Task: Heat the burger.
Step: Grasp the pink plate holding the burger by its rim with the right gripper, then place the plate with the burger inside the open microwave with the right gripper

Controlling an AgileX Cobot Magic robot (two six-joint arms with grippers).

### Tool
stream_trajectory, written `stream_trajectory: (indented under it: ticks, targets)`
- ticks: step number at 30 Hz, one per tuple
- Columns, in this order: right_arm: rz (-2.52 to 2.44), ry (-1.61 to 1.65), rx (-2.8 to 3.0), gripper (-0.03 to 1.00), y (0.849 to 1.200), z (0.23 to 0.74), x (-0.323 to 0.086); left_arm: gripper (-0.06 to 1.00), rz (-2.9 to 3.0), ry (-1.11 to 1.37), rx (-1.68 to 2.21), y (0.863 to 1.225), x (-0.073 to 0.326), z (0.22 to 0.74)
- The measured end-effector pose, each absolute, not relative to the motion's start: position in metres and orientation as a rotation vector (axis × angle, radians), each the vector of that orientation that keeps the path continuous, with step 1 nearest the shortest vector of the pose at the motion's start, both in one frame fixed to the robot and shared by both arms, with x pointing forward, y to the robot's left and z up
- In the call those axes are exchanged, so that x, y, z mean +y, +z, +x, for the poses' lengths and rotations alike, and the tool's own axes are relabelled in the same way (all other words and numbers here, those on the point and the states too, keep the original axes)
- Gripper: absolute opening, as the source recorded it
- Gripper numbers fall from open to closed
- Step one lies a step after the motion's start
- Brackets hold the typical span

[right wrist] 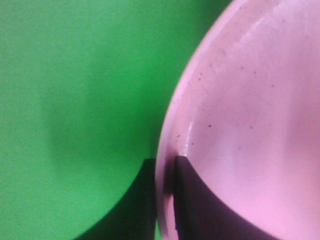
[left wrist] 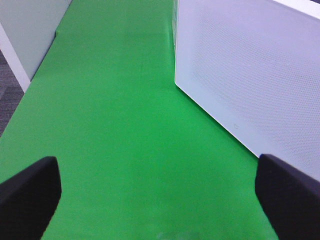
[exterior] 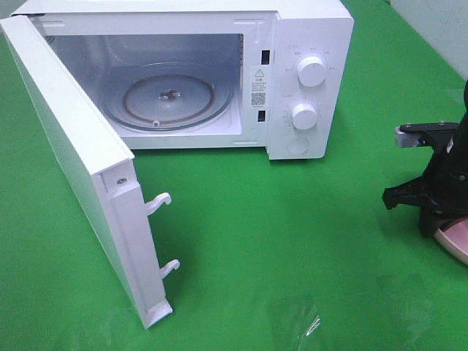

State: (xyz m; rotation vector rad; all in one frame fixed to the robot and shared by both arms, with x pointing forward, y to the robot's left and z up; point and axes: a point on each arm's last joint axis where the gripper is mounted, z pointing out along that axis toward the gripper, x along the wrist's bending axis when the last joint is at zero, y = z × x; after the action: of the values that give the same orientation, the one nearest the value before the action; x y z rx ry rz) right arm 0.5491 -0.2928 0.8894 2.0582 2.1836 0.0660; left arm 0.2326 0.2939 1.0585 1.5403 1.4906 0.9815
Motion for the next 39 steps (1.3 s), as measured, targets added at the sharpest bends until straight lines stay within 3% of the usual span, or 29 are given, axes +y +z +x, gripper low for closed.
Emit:
stream_trajectory:
  ticks: [20, 39]
  targets:
    - [1.985, -0.040, 2.215, 0.01, 0.890, 0.545, -0.279, 0.99, 1.540, 0.982, 1.491, 1.058, 0.294, 0.233]
    - [1.927, -0.112, 2.163, 0.00, 0.914, 0.537, -0.272, 0.99, 1.540, 0.982, 1.491, 1.058, 0.294, 0.233]
